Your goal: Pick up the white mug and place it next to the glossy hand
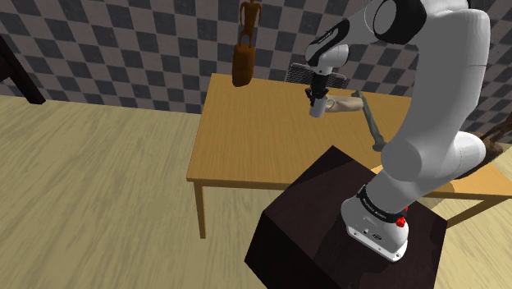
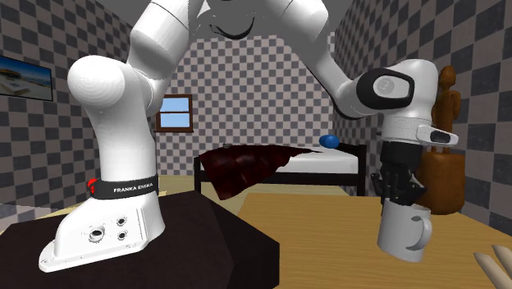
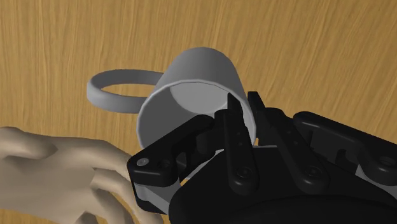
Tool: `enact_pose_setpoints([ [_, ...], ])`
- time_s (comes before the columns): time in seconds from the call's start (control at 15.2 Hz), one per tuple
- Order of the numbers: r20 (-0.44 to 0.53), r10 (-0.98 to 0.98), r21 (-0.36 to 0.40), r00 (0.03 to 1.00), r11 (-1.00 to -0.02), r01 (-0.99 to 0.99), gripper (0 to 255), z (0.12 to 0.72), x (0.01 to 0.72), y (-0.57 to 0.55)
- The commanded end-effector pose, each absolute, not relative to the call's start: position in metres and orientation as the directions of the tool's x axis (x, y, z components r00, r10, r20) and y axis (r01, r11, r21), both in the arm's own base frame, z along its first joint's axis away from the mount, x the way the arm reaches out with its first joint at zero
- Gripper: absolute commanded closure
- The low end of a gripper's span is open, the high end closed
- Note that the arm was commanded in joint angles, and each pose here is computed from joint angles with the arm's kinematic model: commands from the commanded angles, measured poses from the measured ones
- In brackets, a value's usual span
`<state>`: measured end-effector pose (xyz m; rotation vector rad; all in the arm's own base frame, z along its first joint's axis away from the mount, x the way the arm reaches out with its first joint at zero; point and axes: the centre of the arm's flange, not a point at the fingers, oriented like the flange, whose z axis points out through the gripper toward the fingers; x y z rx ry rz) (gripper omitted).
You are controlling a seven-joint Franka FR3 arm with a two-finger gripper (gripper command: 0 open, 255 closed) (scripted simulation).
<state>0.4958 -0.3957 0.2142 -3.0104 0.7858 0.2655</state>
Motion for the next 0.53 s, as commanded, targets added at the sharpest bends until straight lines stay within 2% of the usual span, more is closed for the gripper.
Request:
enact_pose_setpoints([
  [0.0,-0.168,-0.484,0.025,0.859,-0.873,-0.487,255,0.204,0.495,-0.395],
  [0.46,-0.168,-0.484,0.025,0.859,-0.873,-0.487,255,0.167,0.495,-0.395],
])
